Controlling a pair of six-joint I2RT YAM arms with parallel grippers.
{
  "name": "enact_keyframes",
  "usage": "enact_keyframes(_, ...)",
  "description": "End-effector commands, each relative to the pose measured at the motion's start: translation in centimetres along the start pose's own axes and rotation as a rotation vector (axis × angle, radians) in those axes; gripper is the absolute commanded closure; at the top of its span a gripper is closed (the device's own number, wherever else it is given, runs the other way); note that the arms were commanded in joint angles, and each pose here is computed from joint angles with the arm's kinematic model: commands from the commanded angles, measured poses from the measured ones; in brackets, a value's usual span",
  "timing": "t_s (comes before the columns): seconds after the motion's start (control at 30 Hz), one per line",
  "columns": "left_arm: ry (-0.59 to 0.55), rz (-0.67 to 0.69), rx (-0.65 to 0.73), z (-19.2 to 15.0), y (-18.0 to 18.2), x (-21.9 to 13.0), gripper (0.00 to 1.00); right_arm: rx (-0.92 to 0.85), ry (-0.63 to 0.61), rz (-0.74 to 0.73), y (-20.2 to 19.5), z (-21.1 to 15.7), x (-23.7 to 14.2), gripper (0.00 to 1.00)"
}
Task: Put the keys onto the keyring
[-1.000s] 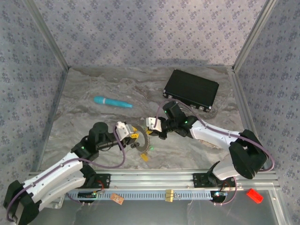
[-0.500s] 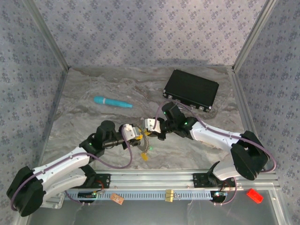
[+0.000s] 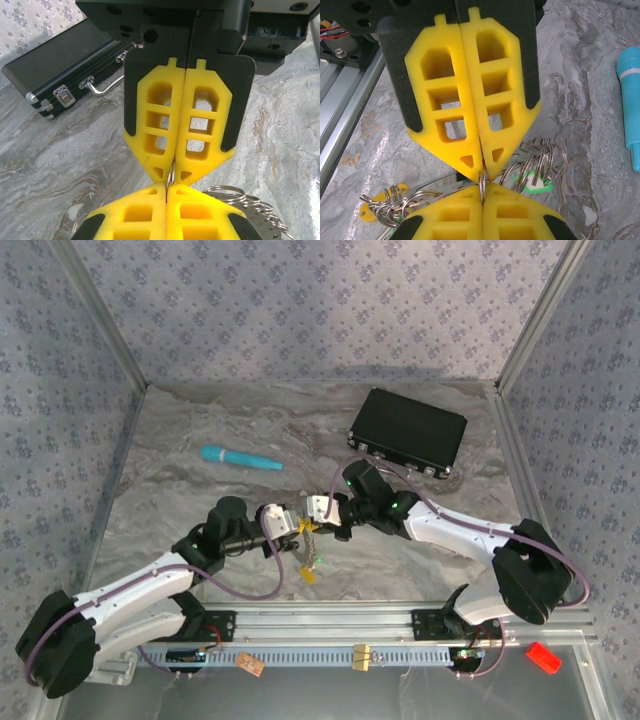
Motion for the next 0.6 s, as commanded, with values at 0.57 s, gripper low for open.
enact_keyframes(0.57,0.058,-0.028,0.148,2.6,-0.8,-1.0,1.00,-0.023,0.059,-0.032,0.1,1.8,-1.2,0.69)
Point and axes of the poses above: each hand's point on the last joint's axis, 136 mm out from that joint toward the fingers, its own x axis out along the fingers, its own y axis along the line the jaws close on, z = x × y, the point moved 9 cm from there along -x, back along the fingers, and after that the axes turned 14 degrees about -x, right-handed, at the moved point
